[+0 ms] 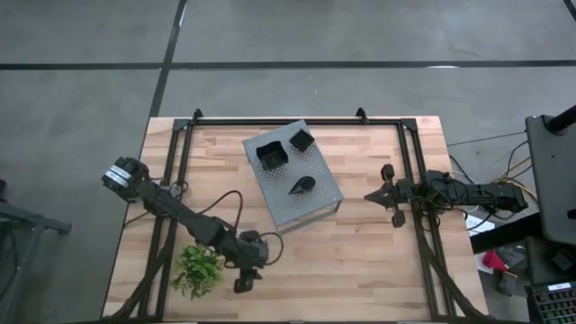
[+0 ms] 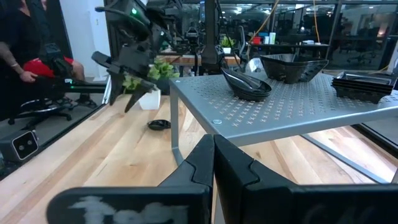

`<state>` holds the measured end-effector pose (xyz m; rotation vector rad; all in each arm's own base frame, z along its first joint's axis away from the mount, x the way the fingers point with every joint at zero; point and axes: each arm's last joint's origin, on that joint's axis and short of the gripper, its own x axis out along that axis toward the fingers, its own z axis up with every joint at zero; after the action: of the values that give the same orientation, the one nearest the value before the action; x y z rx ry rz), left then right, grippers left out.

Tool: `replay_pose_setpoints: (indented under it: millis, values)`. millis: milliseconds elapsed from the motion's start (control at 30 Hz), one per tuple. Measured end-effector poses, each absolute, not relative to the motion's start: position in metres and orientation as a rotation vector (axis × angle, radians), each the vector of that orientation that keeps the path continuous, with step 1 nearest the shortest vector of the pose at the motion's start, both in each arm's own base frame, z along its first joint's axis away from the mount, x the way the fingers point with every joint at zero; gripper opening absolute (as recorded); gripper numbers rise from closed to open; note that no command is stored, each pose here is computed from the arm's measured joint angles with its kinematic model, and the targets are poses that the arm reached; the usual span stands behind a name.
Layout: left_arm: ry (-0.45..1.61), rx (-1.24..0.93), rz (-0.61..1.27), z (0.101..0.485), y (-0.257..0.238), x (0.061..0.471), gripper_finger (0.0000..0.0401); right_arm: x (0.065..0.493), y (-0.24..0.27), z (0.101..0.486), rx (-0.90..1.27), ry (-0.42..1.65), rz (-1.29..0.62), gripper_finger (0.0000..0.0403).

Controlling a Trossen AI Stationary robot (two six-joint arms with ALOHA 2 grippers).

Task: Pick & Place Mini shaped plates
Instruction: Stack the distorted square plate on top of the distorted square plate on the shelf

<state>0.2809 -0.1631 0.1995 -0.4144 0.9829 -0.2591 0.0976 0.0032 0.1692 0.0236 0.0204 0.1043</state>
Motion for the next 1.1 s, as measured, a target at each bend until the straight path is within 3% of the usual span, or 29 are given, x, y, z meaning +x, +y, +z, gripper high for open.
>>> replay_pose_setpoints:
  millis: [167,333,533,1100]
  values:
    - [0.952,-0.218,-0.349,0.201,-0.163,0.281,0.0155,0.098,0.003,0.169,0.024,0.020,0.104,0.0009]
    - [1.069,-0.002,-0.327,0.191,-0.154,0.270,0.0155,0.098,0.003,0.169,0.024,0.020,0.104,0.0009]
    - [1.208,0.090,-0.237,0.185,-0.146,0.258,0.0155,0.098,0.003,0.169,0.024,0.020,0.104,0.0009]
    - [1.176,0.606,-0.282,0.185,-0.139,0.254,0.0155,0.098,0.003,0.169,0.024,0.020,0.104,0.0009]
